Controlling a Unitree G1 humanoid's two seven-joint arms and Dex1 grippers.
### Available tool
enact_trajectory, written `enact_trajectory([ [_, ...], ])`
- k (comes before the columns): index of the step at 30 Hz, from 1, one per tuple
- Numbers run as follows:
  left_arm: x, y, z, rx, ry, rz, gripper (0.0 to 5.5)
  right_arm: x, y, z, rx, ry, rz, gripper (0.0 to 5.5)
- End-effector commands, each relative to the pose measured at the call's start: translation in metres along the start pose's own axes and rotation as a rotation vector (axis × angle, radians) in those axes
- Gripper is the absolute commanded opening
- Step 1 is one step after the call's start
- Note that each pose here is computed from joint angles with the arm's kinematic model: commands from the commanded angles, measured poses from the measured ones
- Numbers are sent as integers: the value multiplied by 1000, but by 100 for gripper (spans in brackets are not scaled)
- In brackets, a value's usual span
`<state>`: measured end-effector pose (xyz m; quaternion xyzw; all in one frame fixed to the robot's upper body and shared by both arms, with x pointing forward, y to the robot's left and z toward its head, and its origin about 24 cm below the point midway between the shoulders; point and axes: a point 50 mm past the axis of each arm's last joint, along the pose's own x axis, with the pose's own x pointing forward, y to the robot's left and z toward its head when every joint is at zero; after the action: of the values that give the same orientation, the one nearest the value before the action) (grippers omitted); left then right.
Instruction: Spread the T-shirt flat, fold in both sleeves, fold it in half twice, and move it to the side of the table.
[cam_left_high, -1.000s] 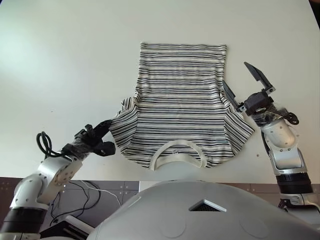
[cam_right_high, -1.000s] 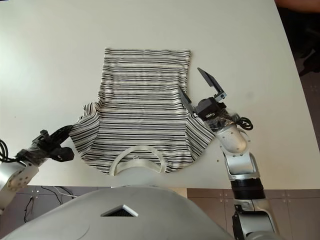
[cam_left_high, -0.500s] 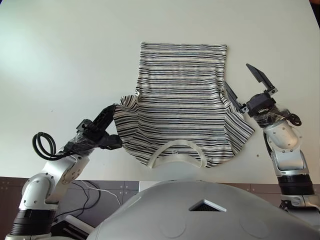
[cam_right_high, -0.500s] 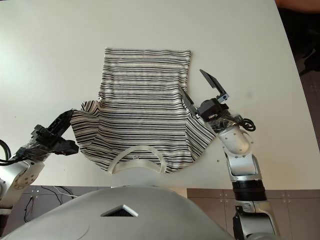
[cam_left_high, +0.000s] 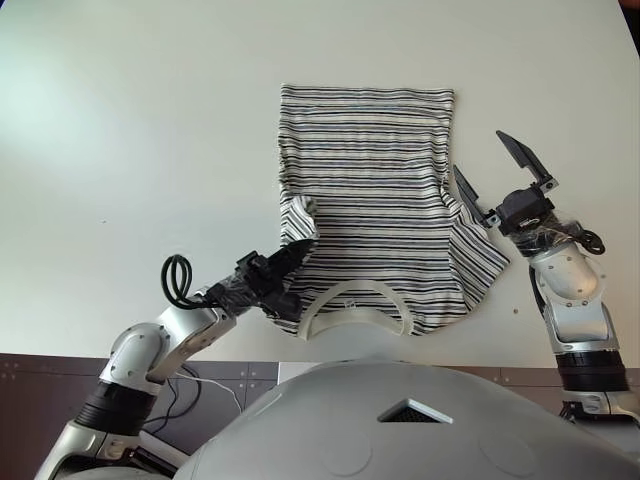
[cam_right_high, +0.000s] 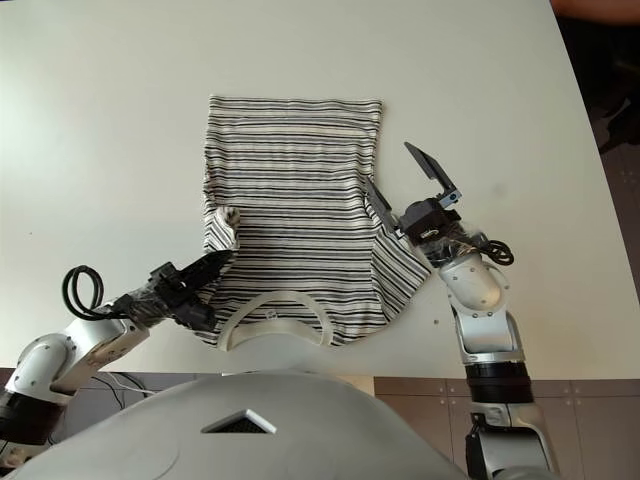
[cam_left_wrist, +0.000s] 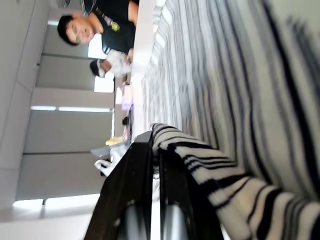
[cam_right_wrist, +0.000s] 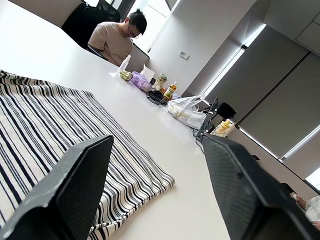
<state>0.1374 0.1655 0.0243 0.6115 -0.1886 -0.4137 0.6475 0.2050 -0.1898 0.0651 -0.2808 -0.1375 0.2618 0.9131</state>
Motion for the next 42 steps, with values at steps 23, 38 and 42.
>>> enact_trajectory([
  [23,-45,28,-12,-632,184,230,348,-5,-21,-2,-66,37,-56,323],
  [38,-38,20,-18,-569,76,101,348,-125,-41,-1,-379,480,471,323],
  [42,-27,-1,-27,-568,85,-24,348,-139,-27,6,-419,494,608,323],
])
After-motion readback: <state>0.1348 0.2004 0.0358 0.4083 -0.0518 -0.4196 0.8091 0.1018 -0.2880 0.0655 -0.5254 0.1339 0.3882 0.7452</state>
